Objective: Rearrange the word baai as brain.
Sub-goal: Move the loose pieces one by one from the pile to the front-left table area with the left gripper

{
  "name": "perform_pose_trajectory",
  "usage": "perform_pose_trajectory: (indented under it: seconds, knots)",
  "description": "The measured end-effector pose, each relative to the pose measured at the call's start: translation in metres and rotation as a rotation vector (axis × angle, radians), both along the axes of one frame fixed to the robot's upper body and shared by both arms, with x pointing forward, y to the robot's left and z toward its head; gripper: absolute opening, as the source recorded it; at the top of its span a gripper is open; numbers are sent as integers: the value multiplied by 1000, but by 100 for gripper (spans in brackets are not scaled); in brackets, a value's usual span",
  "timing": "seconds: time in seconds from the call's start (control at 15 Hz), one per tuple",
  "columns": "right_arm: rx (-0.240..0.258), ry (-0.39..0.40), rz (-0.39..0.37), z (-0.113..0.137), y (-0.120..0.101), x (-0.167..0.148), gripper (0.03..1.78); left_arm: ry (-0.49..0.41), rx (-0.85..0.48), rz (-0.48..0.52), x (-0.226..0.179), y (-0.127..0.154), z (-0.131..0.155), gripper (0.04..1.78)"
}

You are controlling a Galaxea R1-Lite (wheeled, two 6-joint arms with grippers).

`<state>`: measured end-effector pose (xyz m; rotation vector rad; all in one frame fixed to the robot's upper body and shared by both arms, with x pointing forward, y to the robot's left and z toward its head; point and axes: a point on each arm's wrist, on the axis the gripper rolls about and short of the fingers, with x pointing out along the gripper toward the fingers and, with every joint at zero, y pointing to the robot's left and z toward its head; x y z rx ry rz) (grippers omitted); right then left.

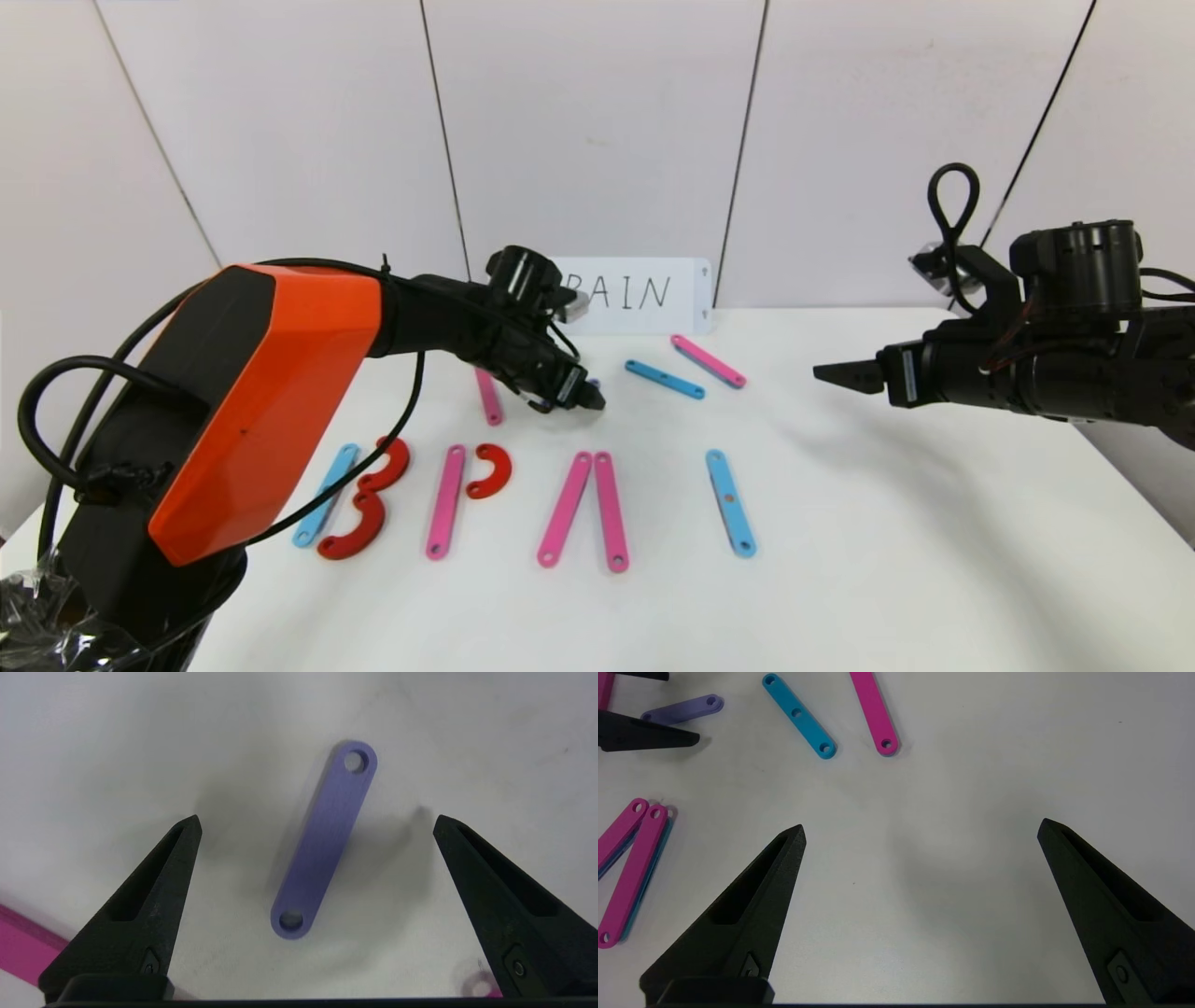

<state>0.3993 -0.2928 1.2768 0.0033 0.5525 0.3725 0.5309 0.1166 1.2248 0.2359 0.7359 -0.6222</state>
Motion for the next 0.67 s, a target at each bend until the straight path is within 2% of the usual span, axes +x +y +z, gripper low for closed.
perform_pose_trajectory:
  seconds: [0.4, 0.53, 0.67]
  knots:
    - [-1, 2, 1, -1, 0, 0, 174, 6, 2, -2, 1, -2, -6, 169]
    - [-1, 3, 2, -1, 0, 0, 174, 18, 8, -1, -1, -2, -7, 153]
    - [-1, 4, 1, -1, 0, 0, 174, 31, 15, -1, -2, -1, -6, 128]
